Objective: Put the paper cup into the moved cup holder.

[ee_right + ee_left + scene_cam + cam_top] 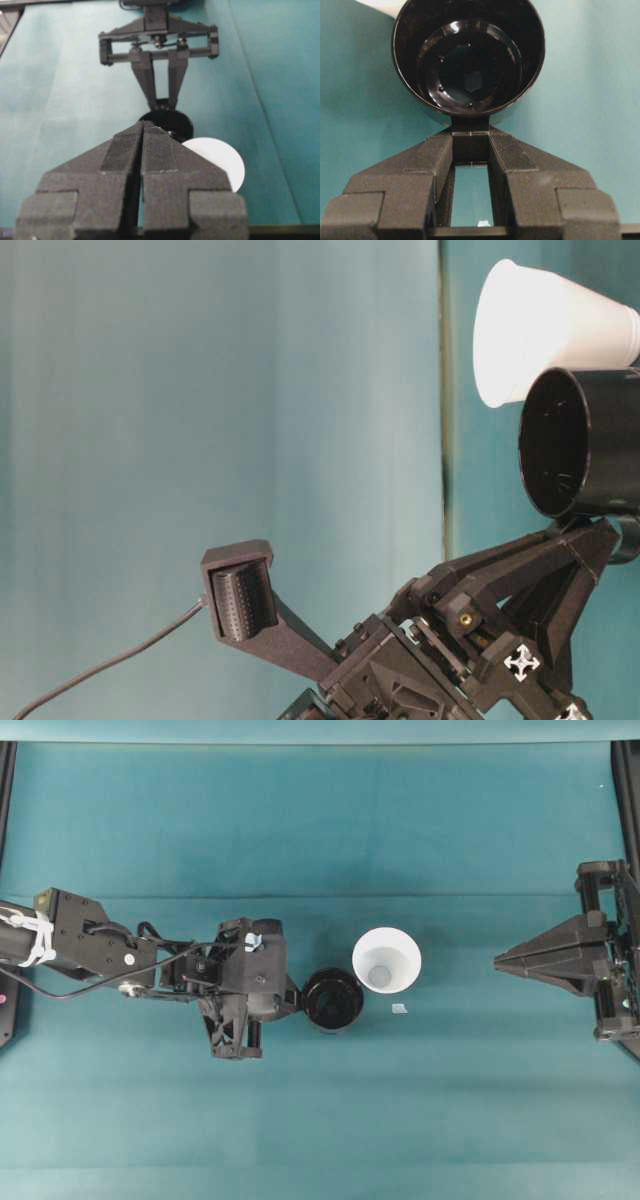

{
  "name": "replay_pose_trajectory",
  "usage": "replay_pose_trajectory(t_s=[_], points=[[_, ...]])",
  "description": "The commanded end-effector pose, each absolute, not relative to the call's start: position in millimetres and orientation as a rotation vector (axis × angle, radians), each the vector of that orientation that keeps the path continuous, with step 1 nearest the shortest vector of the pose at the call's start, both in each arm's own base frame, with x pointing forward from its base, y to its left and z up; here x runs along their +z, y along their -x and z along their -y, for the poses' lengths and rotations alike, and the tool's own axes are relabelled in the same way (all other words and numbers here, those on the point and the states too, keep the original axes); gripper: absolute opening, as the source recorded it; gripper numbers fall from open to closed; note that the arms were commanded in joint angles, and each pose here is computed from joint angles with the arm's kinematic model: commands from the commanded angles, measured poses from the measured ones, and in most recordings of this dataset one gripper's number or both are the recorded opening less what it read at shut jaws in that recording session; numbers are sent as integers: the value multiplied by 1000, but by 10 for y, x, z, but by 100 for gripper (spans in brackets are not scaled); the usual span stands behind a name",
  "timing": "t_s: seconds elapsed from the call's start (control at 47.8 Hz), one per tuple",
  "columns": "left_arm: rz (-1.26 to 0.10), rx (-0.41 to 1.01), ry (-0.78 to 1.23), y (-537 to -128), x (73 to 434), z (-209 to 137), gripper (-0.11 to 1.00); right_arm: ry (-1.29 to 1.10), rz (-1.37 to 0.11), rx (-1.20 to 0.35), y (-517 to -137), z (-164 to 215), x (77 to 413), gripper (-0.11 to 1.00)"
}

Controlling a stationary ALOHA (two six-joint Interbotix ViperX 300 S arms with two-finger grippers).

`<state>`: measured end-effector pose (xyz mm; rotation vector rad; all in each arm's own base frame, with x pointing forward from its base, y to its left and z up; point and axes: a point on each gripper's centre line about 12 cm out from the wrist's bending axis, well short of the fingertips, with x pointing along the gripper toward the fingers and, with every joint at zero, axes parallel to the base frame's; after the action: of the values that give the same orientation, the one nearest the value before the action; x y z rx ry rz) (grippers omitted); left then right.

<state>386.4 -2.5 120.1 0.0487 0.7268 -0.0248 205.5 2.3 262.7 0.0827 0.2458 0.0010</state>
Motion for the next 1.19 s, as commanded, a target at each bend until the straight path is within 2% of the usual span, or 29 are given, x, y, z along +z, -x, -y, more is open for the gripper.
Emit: replay_pose_trajectory(t_s=[0.0, 0.335, 0.586, 0.711, 1.171], points=[[-698, -23, -50, -3919, 1264, 14, 19, -92, -226, -1, -2083, -20, 2703, -4], [-696, -24, -51, -3913, 1263, 20, 23, -91, -227, -1, -2083, -20, 2701, -4], [-696, -25, -52, -3909, 1260, 20, 63, -92, -226, -1, -2083, -20, 2703, -4], [-688, -25, -52, -3916, 1280, 20, 73, -92, -226, -1, -2083, -20, 2703, -4], [-636, -23, -53, -3712, 1556, 19, 76, -208, -394, -86, -2195, 109, 2575, -4]])
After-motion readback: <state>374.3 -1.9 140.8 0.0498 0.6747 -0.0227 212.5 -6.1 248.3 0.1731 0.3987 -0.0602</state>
